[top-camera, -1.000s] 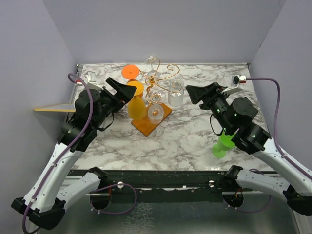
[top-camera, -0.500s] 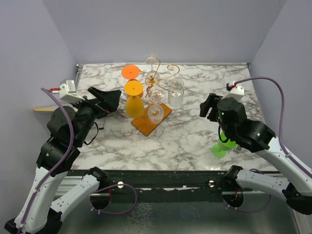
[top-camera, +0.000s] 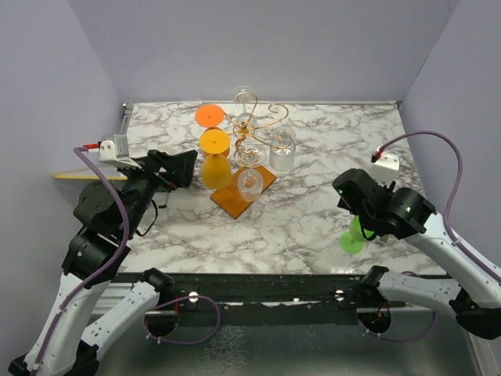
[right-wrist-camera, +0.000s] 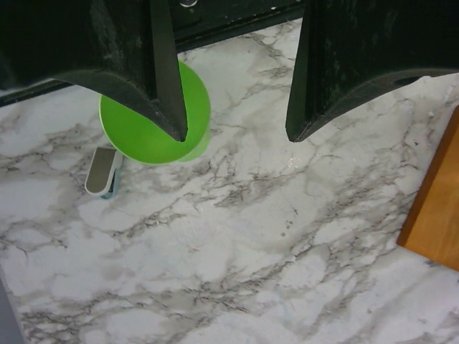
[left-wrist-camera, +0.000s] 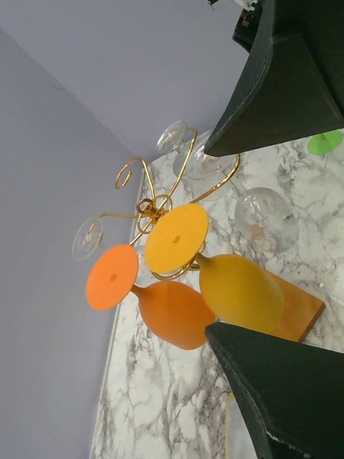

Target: Place the wine glass upside down on the wine glass rack

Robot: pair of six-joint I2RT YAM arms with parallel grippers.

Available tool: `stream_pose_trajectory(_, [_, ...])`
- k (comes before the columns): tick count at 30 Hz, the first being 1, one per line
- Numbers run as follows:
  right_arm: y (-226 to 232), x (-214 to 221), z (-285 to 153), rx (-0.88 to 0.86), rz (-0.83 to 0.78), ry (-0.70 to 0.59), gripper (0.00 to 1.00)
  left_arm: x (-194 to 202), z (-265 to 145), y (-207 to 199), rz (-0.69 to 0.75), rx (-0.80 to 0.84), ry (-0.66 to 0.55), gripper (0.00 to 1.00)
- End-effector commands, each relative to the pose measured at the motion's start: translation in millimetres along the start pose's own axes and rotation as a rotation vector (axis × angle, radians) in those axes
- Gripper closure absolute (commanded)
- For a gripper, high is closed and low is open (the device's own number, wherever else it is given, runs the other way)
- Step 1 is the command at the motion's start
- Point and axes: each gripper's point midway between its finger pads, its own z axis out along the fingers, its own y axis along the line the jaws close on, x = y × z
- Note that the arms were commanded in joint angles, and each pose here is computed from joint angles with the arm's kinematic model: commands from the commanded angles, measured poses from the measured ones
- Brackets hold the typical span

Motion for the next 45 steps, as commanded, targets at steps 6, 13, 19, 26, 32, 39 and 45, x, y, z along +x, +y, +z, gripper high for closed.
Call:
stream_pose_trajectory(6, [-30.2, 61.1, 16.8, 0.145, 0.029, 0.126, 0.41, 4.0, 7.0, -20.6, 0.118, 0.160, -0.024, 0.01])
stream_pose_trajectory(13, [-25.5, 71.0, 33.2, 0.169, 0.044, 0.102, 0.48, 4.4, 8.4, -48.4, 0.162, 0.313, -0.013, 0.01])
stream_pose_trajectory(19, [-10.6, 69.2, 43.6, 0.119, 0.059, 0.064, 0.68, 3.3, 11.9, -56.1, 0.129, 0.343, -0.014, 0.01])
stream_pose_trajectory(26, [-10.2, 41.0, 40.2, 0.103, 0.081, -0.046, 0.99, 6.0, 17.6, -73.2, 0.035, 0.397, 0.043, 0.01])
stream_pose_trajectory(32, [4.9, -26.1, 15.7, -0.024, 0.139, -0.237, 0.99, -0.5, 26.0, -92.7, -0.118, 0.424, 0.102, 0.01])
stream_pose_trajectory(39, [16.0, -163.1, -65.7, -0.292, 0.338, -0.698, 0.99, -0.6, 37.8, -115.8, -0.247, 0.462, 0.215, 0.01])
stream_pose_trajectory(45, [17.1, -235.5, -137.0, -0.501, 0.482, -0.995, 0.99, -9.5, 65.3, -140.4, -0.311, 0.547, 0.223, 0.01])
